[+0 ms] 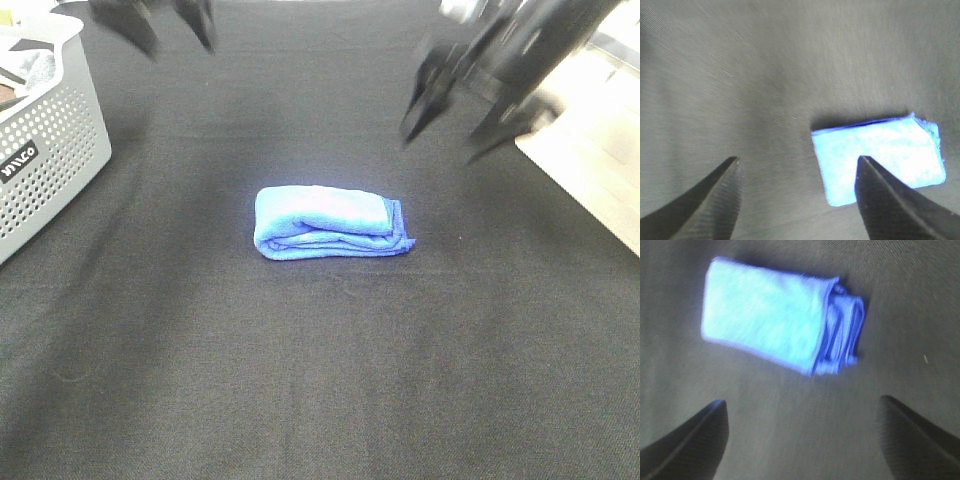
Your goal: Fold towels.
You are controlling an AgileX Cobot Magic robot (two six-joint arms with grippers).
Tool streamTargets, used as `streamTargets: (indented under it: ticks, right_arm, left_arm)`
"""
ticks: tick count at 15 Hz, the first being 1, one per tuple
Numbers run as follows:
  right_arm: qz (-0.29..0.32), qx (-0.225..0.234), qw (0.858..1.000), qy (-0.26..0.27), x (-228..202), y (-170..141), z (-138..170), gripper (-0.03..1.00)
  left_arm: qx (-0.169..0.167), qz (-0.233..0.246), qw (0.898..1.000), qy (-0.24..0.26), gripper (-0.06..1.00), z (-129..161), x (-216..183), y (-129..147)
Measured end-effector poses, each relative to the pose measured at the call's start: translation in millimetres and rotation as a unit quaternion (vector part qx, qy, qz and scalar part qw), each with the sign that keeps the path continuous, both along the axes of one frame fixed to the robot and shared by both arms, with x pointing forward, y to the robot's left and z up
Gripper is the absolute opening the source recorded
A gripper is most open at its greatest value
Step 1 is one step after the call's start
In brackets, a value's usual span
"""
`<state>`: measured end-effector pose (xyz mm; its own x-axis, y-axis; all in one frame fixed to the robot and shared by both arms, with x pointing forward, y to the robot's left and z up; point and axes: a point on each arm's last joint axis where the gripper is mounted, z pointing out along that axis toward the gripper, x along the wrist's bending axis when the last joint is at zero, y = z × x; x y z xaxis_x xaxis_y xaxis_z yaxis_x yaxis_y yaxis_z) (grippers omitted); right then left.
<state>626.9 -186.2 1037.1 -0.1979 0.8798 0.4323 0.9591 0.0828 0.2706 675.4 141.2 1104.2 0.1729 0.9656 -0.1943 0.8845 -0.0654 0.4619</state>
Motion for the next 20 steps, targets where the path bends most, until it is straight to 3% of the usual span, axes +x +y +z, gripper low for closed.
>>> streamTargets:
  ticks: [3, 5, 8, 11, 14, 17, 20]
  right_arm:
    - [0.011, -0.011, 1.000, -0.013, -19.4, -5.2, 32.1, 0.77]
    - [0.024, -0.030, 0.999, -0.037, -44.1, -12.7, 67.1, 0.77]
    - [0.022, -0.041, 0.995, -0.092, -81.3, -23.0, 105.9, 0.77]
    - [0.020, -0.054, 0.991, -0.120, -137.7, -36.4, 120.6, 0.77]
    - [0.021, -0.071, 0.989, -0.127, -194.2, -50.1, 111.3, 0.77]
    - [0.020, -0.096, 0.986, -0.135, -256.8, -66.2, 82.9, 0.77]
    - [0.011, -0.128, 0.976, -0.174, -297.6, -80.7, 58.0, 0.77]
  left_arm:
    - [0.011, -0.017, 1.000, -0.015, 0.62, 21.7, -25.8, -4.5]
    - [0.042, -0.031, 0.998, -0.026, 0.62, 44.8, -72.5, 2.6]
    - [0.045, -0.021, 0.998, -0.027, 0.62, 63.6, -139.0, 29.4]
    - [0.041, -0.012, 0.998, -0.044, 0.62, 72.4, -214.6, 64.4]
    - [0.034, -0.011, 0.997, -0.061, 0.62, 56.3, -289.1, 97.6]
    - [-0.001, -0.016, 0.994, -0.110, 0.62, 21.0, -373.7, 132.3]
    - [-0.031, -0.021, 0.985, -0.169, 0.62, -11.8, -422.3, 152.2]
